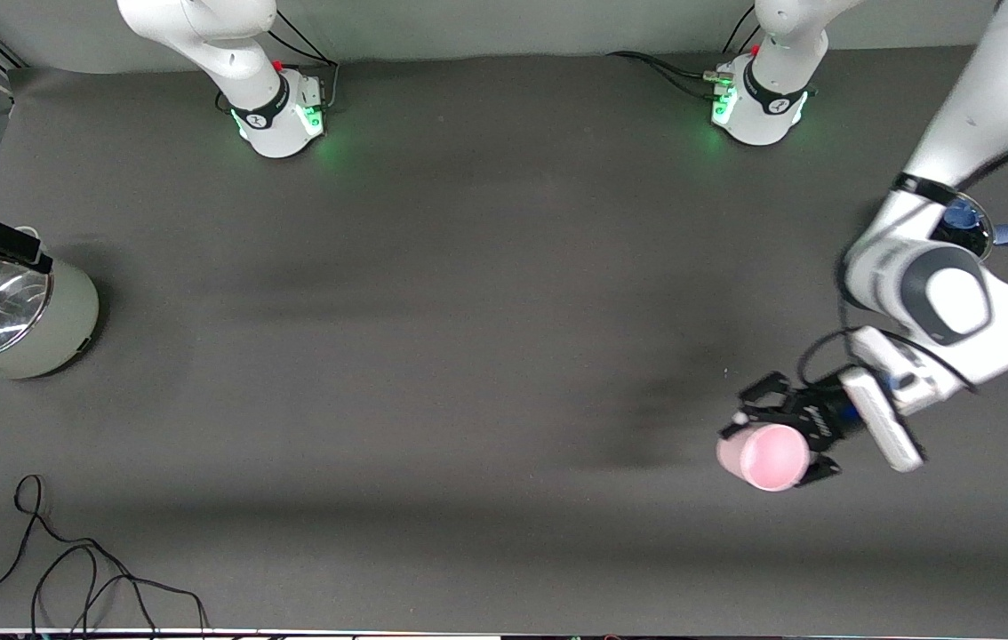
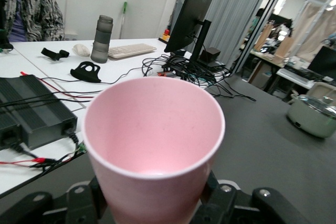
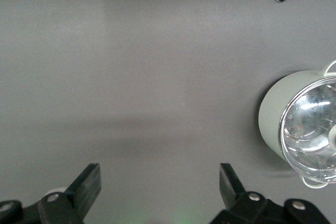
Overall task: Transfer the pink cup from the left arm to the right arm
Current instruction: 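Lift the pink cup with the left gripper toward the table's middle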
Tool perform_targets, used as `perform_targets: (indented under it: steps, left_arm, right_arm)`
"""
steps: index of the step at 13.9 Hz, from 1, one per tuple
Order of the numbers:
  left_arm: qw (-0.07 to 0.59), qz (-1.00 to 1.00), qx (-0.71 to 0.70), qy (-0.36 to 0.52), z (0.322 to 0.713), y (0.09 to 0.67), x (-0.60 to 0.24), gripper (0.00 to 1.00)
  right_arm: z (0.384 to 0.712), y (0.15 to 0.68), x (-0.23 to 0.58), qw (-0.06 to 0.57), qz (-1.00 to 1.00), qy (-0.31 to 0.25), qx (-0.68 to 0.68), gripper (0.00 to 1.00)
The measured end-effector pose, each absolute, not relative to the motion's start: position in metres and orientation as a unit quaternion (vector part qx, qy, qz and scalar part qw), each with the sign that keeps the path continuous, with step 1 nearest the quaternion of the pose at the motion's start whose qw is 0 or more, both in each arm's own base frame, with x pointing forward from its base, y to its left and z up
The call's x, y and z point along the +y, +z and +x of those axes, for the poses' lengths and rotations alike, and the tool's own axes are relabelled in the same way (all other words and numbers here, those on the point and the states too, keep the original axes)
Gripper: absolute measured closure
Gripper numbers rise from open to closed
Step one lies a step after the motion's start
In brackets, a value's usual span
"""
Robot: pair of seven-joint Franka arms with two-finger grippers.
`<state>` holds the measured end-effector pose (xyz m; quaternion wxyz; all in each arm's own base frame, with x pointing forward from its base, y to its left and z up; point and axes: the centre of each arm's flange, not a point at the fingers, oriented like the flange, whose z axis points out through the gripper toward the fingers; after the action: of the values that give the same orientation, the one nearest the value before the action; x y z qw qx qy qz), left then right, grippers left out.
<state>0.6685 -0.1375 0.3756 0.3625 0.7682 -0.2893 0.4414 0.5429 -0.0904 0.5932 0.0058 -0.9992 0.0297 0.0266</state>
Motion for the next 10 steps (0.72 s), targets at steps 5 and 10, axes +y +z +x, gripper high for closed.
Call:
perform_targets:
  steps: [5,10]
  left_arm:
    - [0.258,0.802,-0.279,0.461,0.587,0.418,-0.295,0.33]
    - [0.283,0.800,-0.263,0.459,0.533,0.448,-0.395,0.33]
  right_arm:
    - [0.542,0.593,-0.090,0.006,-0.999,0.028,0.030,0.00]
    - [0.540,0.605,-0.084,0.029,-0.999,0.021,0.029,0.00]
